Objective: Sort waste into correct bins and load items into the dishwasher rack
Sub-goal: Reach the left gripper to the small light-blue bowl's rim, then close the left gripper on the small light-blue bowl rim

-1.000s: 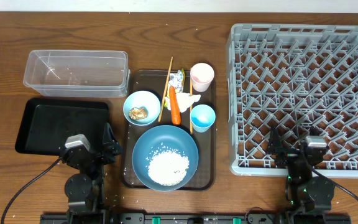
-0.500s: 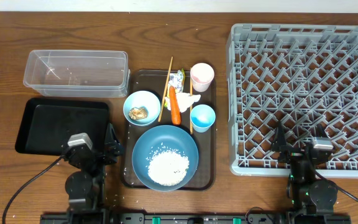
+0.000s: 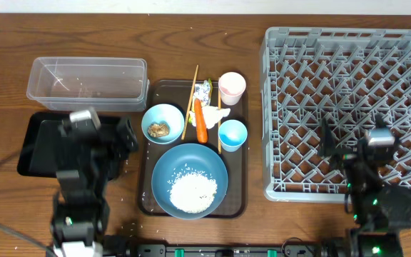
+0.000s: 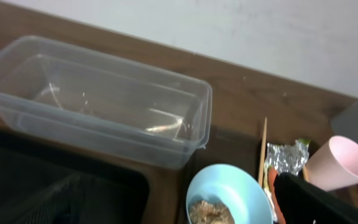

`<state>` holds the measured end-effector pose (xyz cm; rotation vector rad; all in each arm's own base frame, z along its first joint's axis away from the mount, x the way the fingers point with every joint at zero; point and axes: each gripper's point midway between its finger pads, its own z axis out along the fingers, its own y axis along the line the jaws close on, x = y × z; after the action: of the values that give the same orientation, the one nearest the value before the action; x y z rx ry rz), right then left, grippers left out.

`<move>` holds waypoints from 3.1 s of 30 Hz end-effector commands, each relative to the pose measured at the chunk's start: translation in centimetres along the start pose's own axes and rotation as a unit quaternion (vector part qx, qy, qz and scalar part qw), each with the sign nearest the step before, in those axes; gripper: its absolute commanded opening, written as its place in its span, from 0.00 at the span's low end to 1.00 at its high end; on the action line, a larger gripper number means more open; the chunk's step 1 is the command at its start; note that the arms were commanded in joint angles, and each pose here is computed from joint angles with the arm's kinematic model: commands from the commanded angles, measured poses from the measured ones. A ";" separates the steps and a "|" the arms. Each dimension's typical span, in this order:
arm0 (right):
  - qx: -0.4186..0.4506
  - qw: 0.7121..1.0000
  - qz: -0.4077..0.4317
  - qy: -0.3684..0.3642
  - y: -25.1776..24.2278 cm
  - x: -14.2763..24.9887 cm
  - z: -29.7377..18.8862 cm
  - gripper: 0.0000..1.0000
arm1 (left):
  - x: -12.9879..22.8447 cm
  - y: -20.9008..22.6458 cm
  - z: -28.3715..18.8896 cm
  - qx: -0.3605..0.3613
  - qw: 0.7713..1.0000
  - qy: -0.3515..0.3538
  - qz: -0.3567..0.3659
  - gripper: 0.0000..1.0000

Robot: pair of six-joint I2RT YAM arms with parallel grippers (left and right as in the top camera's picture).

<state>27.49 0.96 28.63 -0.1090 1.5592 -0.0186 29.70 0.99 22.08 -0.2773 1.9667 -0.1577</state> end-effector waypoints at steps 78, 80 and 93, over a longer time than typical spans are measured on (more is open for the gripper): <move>-0.132 0.928 0.044 0.345 3.0 3.9 9.9 0.68 | 19.7 -10.2 11.8 0.086 0.832 0.528 0.149 0.27; -0.132 0.928 0.044 0.345 3.0 3.9 9.9 0.68 | 19.8 -10.2 11.9 0.085 0.831 0.528 0.151 0.21; -0.127 0.929 0.042 0.346 2.9 3.9 10.0 0.67 | 19.1 -10.6 11.7 0.077 0.836 0.527 0.134 0.06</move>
<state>37.07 4.49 23.84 -0.2638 2.2837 0.2552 34.68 -14.37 3.22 0.3204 3.0126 -0.3498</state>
